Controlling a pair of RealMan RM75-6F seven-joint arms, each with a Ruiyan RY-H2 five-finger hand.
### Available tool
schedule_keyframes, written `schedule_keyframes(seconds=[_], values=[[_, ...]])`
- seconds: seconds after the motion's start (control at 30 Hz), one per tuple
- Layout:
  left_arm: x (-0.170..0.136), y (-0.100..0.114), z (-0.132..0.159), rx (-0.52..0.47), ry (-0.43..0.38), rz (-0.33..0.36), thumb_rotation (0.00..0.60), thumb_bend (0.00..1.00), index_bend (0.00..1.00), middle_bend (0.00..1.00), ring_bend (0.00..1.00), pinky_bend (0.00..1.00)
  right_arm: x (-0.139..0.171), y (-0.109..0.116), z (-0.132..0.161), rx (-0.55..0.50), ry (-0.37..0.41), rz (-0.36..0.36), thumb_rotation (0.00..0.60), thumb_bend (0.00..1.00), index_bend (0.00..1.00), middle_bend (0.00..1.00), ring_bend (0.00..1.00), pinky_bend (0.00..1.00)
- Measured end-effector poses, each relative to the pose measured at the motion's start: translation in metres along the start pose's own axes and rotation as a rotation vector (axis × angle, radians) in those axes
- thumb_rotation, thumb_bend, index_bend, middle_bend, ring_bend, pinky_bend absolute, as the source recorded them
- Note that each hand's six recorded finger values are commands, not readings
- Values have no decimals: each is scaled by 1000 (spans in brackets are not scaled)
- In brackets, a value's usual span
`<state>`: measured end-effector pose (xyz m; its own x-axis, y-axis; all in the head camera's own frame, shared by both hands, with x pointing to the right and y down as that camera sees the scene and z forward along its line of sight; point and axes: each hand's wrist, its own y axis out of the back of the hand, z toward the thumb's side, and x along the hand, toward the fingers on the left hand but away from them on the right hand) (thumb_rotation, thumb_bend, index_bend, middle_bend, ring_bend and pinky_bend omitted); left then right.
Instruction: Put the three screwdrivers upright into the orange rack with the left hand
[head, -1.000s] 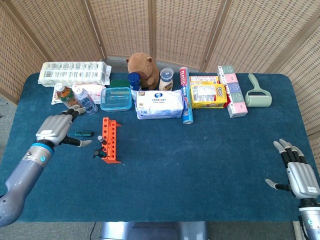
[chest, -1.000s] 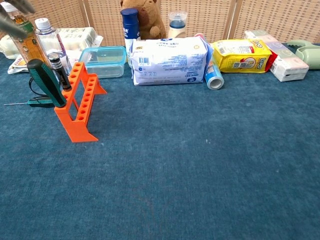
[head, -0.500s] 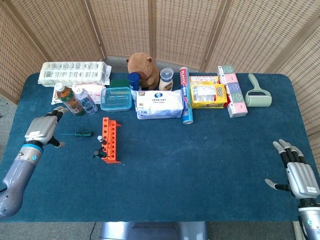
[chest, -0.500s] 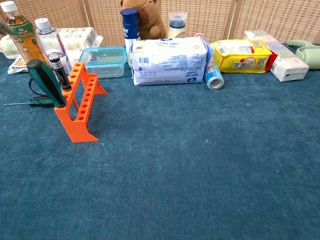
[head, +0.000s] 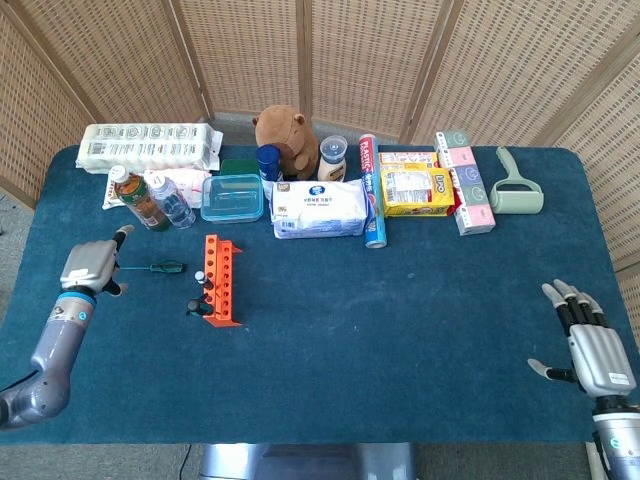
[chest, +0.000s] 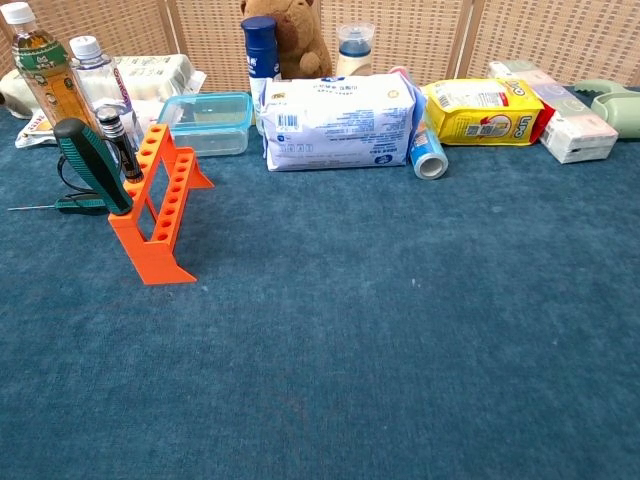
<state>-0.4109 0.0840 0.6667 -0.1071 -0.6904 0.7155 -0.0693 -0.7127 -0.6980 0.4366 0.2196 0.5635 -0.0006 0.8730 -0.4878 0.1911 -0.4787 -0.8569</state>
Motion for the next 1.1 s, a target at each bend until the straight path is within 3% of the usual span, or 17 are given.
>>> schedule_keyframes(seconds=[0.17,0.33,0.73,1.1], values=[[2,-9,1,-38,19,-28,600,478,1,1000,1000,1000,0,-1,1,3,1,3,600,17,0,29,9,9],[4,-15,4,-49,16,-39,600,433,21,1000,1000,1000,0,-1,0,3,0,3,600,17,0,29,9,9],[13,-27,22,-110,-13,-49,600,383,290,1000,1000,1000,-1,-1,-1,-2,-2,3,600,17,0,29,9,9],[25,-37,41,-102,-32,-18,600,336,309,1000,1000,1000,-2,-1,-2,-2,-4,7,600,17,0,29,9,9]])
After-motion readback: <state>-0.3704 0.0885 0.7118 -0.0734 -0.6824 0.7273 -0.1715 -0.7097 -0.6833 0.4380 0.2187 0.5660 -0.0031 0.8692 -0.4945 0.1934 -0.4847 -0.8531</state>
